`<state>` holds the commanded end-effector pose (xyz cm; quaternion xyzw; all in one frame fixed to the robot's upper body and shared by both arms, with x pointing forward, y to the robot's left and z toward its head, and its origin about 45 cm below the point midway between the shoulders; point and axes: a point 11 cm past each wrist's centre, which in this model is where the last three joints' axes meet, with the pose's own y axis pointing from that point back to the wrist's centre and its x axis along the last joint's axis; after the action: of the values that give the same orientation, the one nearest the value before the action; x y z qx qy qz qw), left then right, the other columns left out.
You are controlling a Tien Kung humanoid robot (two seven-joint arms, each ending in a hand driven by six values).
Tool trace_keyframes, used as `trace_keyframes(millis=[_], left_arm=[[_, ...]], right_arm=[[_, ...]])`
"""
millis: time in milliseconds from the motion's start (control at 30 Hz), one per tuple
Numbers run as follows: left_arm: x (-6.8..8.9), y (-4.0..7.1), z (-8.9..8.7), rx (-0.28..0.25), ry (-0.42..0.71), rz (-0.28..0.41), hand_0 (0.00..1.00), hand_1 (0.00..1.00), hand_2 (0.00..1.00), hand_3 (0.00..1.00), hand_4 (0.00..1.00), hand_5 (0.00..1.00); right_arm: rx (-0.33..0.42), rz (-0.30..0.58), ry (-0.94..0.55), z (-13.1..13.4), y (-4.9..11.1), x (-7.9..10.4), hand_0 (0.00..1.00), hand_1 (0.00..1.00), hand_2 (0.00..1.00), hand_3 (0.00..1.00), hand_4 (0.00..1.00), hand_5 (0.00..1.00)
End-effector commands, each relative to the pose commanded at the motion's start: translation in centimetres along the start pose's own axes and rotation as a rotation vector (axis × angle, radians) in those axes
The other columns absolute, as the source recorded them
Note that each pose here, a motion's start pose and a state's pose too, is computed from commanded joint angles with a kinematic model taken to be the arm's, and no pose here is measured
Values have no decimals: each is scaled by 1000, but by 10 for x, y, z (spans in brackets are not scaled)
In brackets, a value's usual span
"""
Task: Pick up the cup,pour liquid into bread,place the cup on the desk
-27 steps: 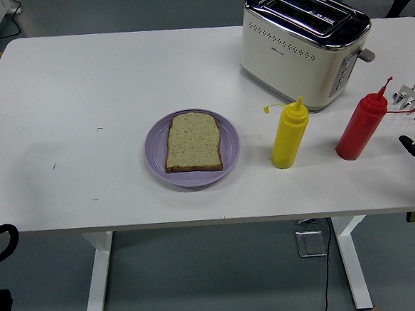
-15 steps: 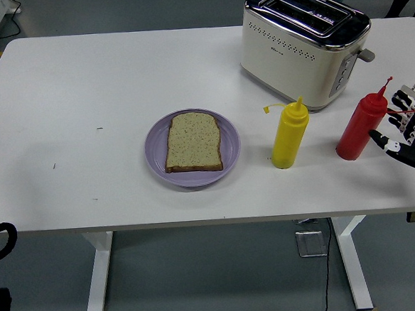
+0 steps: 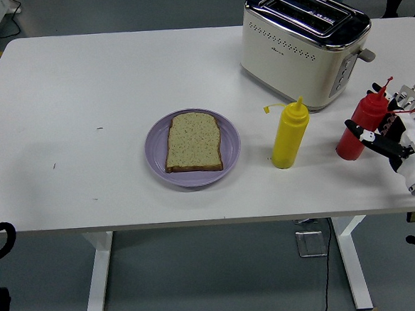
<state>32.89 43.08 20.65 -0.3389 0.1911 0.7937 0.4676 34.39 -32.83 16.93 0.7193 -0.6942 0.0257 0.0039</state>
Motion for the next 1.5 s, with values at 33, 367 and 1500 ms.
trace_keyframes(millis=[33,367,1500], left_arm=[[0,0,0,0,0,0,786,733,736,688,573,998],[1,0,0,-1,0,3,785,732,735,688,573,998],[2,0,0,-2,0,7,782,732,736,688,573,998]], right_arm=[[0,3,-5,1,-2,-2,955,908,954,998,897,201],[-6,46,-36,6,-11,-10,896,836,832,958,893,196],[-18,225,-190,14,-21,-13,133,265,361,399,649,2]])
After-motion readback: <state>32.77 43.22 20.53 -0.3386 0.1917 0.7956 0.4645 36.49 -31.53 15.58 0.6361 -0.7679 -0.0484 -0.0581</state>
